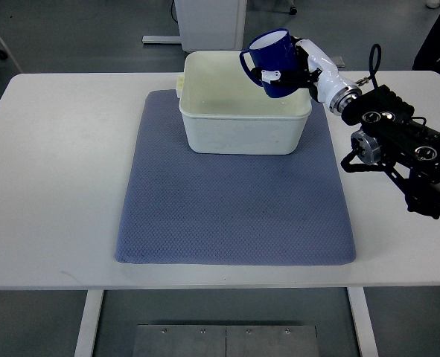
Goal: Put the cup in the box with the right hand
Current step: 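Lower the mug into the box and open the right hand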
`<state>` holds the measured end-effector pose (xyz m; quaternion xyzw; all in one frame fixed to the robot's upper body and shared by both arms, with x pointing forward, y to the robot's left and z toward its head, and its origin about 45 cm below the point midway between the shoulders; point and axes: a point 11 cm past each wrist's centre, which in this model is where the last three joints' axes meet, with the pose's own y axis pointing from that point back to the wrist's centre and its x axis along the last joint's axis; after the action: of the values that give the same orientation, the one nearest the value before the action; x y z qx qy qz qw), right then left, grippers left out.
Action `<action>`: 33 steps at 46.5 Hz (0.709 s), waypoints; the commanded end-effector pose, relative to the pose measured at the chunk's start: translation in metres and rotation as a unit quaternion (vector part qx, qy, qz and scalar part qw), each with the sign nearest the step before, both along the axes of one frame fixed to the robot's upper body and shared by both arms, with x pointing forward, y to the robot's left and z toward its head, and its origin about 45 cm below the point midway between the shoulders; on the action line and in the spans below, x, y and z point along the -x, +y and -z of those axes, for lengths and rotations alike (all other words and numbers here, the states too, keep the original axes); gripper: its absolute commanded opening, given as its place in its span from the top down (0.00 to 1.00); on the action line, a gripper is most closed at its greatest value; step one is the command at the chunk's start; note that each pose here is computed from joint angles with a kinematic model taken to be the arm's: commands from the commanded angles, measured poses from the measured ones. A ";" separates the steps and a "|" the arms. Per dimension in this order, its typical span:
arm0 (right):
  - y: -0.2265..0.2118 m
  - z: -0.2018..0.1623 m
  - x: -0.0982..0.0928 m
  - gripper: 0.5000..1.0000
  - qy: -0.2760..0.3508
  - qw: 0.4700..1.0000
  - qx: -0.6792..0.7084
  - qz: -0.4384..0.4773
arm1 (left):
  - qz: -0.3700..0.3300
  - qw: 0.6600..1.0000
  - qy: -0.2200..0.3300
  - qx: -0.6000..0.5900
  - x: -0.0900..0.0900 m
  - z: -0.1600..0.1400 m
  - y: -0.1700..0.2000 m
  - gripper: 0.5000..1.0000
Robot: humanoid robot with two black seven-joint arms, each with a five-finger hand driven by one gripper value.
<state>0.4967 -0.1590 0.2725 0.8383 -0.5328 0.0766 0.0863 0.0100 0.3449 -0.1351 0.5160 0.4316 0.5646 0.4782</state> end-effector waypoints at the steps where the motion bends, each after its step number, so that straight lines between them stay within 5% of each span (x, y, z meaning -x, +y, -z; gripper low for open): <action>1: 0.000 0.004 -0.001 1.00 0.003 1.000 0.001 0.006 | 0.001 1.000 0.000 0.000 0.000 0.000 0.000 0.00; 33: 0.010 0.015 0.003 1.00 0.009 1.000 -0.010 0.021 | 0.001 1.000 0.000 0.000 0.000 0.000 0.000 0.00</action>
<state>0.4933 -0.1487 0.2571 0.8281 -0.5505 0.0618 0.0856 0.0101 0.3448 -0.1351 0.5161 0.4312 0.5643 0.4788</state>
